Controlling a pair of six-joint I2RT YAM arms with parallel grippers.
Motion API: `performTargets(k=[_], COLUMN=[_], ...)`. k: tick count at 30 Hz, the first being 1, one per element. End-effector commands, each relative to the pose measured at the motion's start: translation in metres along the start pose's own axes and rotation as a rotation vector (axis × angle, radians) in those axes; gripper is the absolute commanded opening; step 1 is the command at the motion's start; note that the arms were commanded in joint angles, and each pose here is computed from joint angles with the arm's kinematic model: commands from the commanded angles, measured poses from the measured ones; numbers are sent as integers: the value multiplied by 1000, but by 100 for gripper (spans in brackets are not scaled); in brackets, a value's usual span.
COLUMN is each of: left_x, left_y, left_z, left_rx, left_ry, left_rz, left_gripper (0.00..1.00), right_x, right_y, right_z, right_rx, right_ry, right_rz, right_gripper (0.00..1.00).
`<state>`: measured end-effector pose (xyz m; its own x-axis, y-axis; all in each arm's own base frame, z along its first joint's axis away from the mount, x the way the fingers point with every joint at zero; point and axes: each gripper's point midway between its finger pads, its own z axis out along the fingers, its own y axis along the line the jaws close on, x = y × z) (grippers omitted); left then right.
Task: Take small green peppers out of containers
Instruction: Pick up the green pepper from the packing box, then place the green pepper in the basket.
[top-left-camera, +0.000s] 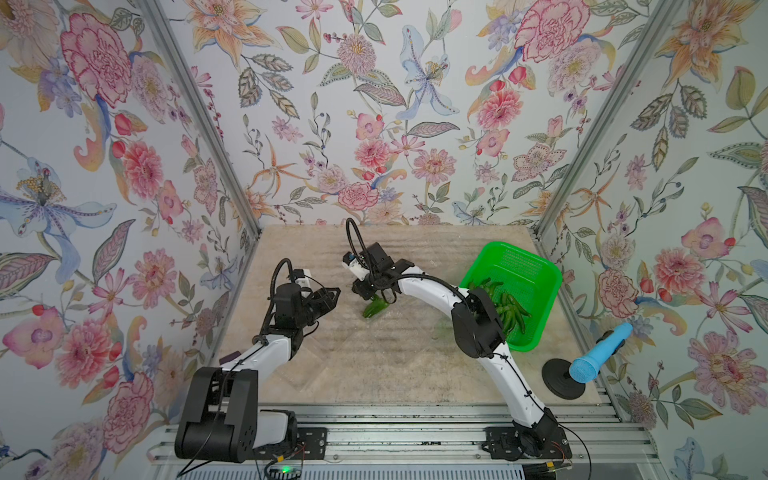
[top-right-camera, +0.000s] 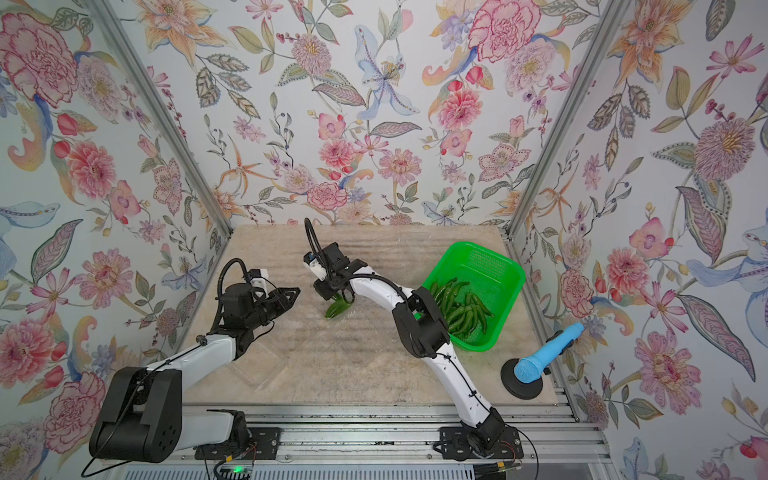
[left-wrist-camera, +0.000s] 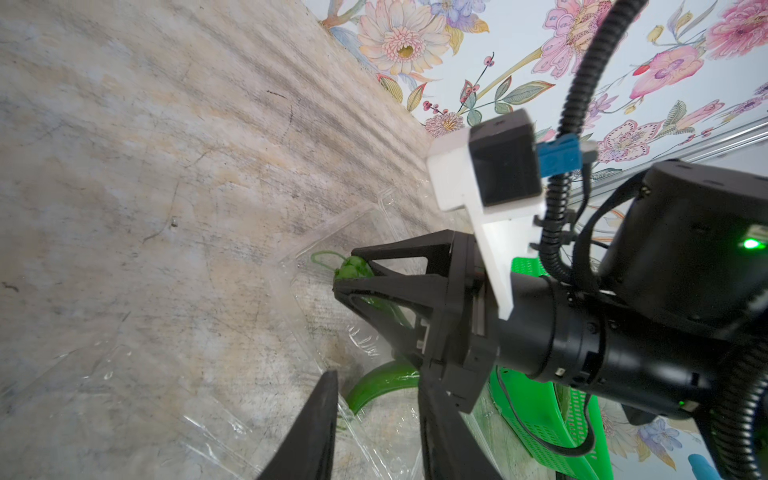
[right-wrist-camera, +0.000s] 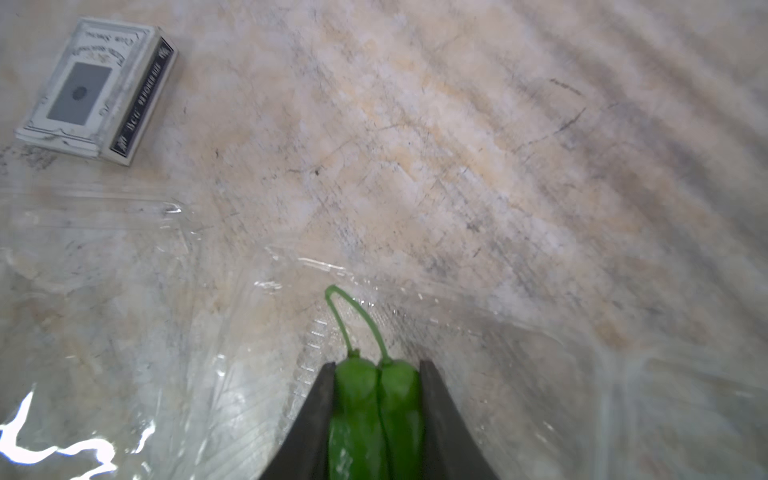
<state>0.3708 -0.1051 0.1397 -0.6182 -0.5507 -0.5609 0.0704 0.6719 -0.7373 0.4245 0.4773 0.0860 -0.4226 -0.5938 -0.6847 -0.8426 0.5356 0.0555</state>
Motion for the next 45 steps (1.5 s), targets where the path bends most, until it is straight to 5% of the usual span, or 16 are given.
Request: performTargets(k=[1,11,20,27,35,37,40,43,45], left_x=[-17,-21,-19,32,121,138,153,140,121], left_y=[-12,-18,-89,-205,-276,-281,-278,-267,-255], left_z=[-5,-7,17,78,147,160,169,162,152], left_rx=[30,41,125,319,443,455,441,402,365], left_ry=[-53,-63,-33,98,292,329,365,335,292], left_rz=[23,38,158,269,324,327,338,350,352], left_gripper=[36,36,36,36,36,36,36,37,38], right_x=[-45,-65,-52,55,199,223,232,216,196], right_y=[0,-11,-76,-164,-206,-207,-202,-194,-186], right_z=[-35,-51,-148,-251,-282,-278,-275,-283,-293], right_rx=[-17,12,199,419,553,561,548,545,550], right_ry=[-128,-199,-235,-203,-104,-72,-67,-101,-132], right_rz=[17,37,117,352,642,689,712,673,623], right_gripper=[7,8,8,10,11,15,37,54,55])
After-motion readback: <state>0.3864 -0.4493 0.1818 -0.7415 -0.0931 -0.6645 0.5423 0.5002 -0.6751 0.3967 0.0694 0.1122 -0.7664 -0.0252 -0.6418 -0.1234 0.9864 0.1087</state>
